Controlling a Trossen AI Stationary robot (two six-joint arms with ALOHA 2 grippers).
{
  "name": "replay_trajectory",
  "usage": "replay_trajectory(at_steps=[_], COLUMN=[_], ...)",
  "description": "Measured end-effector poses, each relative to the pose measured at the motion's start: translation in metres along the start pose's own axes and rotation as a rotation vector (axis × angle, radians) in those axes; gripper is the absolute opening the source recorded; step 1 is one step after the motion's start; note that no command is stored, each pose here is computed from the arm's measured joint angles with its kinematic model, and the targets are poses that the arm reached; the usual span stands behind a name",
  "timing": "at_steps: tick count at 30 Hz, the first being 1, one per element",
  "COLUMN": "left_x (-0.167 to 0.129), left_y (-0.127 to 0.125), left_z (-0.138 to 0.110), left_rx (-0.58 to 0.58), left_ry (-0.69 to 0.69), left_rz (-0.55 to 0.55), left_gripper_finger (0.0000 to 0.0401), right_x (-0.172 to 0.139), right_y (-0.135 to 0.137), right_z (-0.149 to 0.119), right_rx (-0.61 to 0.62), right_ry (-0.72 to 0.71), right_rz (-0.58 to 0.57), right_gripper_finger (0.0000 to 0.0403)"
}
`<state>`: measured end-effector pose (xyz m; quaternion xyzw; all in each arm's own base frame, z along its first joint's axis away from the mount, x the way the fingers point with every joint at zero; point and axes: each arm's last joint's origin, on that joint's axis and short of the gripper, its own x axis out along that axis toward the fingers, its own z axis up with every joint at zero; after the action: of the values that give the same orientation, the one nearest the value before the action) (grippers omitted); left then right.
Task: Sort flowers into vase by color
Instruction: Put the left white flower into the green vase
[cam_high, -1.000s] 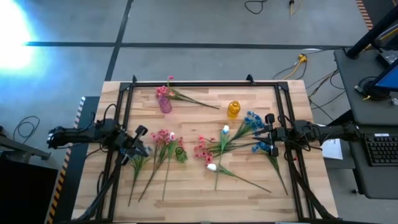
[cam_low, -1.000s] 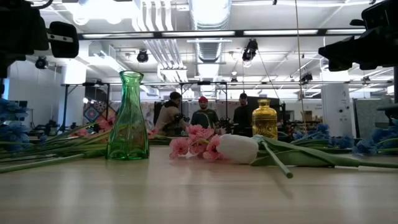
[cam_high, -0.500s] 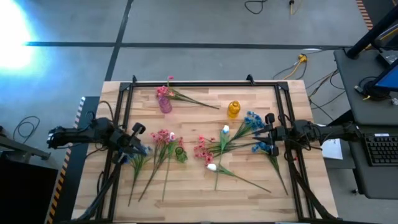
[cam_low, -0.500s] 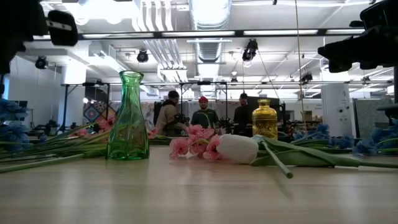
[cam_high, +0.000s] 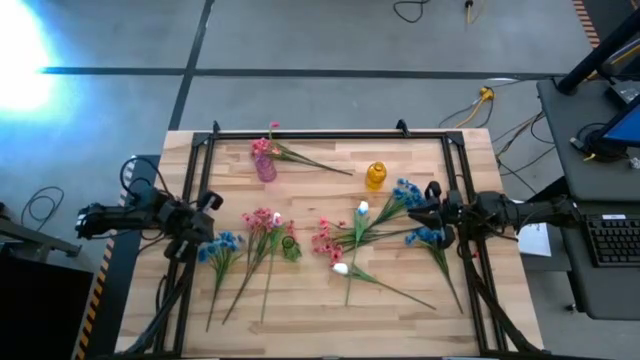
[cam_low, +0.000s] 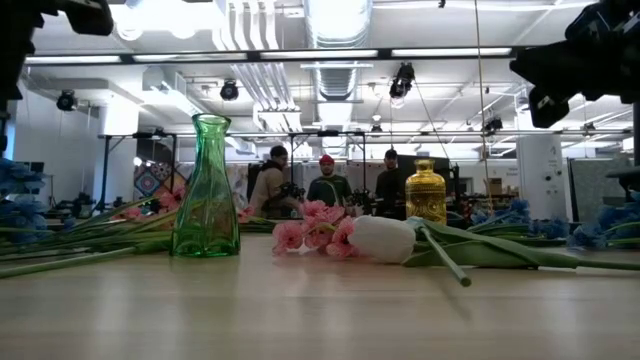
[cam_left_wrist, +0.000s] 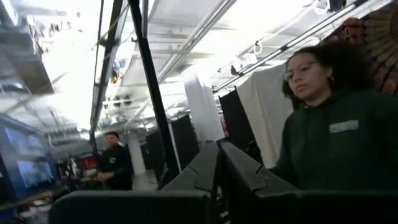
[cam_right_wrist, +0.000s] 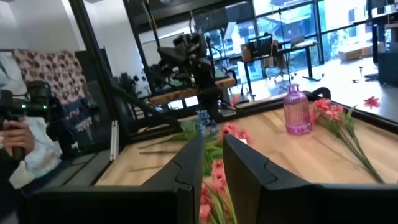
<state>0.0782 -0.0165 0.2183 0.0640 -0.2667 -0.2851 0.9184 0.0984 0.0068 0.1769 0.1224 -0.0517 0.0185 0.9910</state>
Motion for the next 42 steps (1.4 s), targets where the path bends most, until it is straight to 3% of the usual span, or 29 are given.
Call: replay_trajectory(at_steps=[5, 13, 18, 22, 27, 32, 35, 38, 40, 42], left_x=[0.0, 0.0, -0.001, 0.003, 0.013, 0.034, 0.045, 0.054, 0.064, 0.078], left_y=[0.0, 0.001, 0.011, 0.015, 0.026, 0.037, 0.037, 0.029, 0.025, 0.022], left_z=[0.001, 0.003, 0.001, -0.005, -0.007, -0.011, -0.009, 0.001, 0.009, 0.012], left_rx=[0.056, 0.025, -0.272, -0.435, -0.658, -0.917, -1.144, -1.366, -1.42, -1.415], left_ry=[-0.006, -0.032, -0.078, -0.067, -0.051, 0.232, 0.511, 0.873, 1.056, 1.144], left_rz=[0.0, 0.032, 0.364, 0.409, 0.587, 0.775, 0.915, 1.057, 1.146, 1.212], left_gripper_finger=[0.0, 0.0, 0.0, 0.0, 0.0, 0.0, 0.0, 0.0, 0.0, 0.0], right_x=[0.0, 0.0, 0.0, 0.0, 0.0, 0.004, 0.008, 0.012, 0.015, 0.018], right_y=[0.0, 0.0, 0.0, 0.001, 0.005, 0.008, 0.009, 0.009, 0.009, 0.009], right_z=[0.001, 0.004, 0.007, 0.011, 0.028, 0.039, 0.041, 0.04, 0.039, 0.037], right_rx=[-0.001, 0.015, 0.097, 0.11, 0.102, 0.099, 0.094, 0.089, 0.085, 0.082], right_ry=[-0.015, -0.039, -0.086, -0.098, -0.123, -0.098, -0.039, 0.039, 0.079, 0.118], right_rz=[0.004, -0.004, -0.023, -0.017, -0.009, -0.016, -0.033, -0.056, -0.067, -0.079], right_gripper_finger=[0.0052, 0.0052, 0.0052, 0.0052, 0.0052, 0.0052, 0.0052, 0.0052, 0.0052, 0.0052])
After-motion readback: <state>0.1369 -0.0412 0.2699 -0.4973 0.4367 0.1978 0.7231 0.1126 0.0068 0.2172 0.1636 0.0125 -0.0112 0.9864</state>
